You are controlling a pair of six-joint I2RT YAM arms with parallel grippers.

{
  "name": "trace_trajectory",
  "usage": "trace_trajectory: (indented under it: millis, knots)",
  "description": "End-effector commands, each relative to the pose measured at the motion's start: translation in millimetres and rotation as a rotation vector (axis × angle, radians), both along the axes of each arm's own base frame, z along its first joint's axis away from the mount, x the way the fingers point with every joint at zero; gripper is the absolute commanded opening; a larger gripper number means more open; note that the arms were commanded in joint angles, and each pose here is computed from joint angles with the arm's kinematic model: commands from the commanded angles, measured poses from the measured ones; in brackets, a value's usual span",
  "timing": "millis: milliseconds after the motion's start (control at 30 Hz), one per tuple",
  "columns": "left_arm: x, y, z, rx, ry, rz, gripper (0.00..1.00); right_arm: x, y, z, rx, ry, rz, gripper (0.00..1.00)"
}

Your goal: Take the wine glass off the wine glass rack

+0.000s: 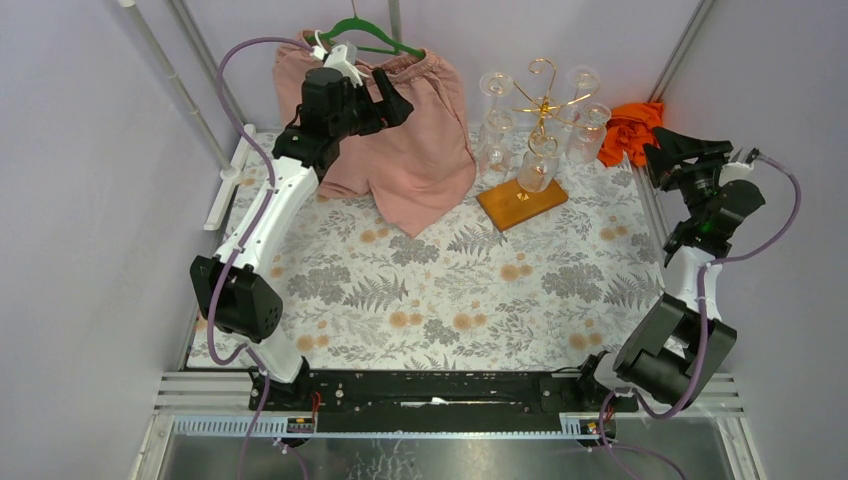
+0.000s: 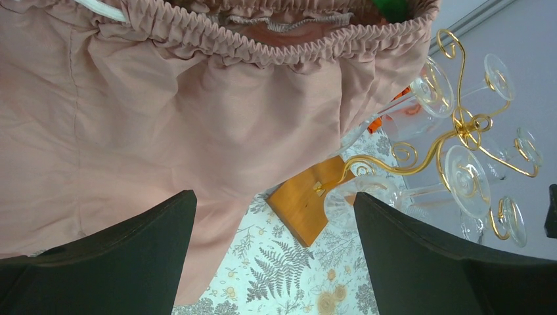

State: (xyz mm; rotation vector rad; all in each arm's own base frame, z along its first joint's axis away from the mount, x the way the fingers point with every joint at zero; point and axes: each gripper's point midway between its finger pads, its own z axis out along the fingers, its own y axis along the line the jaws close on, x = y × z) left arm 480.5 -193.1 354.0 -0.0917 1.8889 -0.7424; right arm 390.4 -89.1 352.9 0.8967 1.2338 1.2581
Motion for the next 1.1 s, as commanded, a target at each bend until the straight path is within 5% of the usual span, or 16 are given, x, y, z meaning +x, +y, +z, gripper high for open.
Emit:
trace_trajectory:
  millis: [0,233,900,1067]
  knots:
    - [0,-3,17,-0.029,-0.063,-0.016,0.99,-5,19,34,-0.087,-0.074,0.129,0.59]
    - [2,-2,12,-0.036,-0.054,-0.008,0.99,14,24,30,-0.108,-0.035,0.156,0.48]
    - [5,11,7,-0.035,-0.040,0.026,0.99,71,58,19,-0.133,0.021,0.244,0.46]
    - [6,14,4,-0.031,-0.036,0.036,0.99,80,66,15,-0.132,0.037,0.272,0.38]
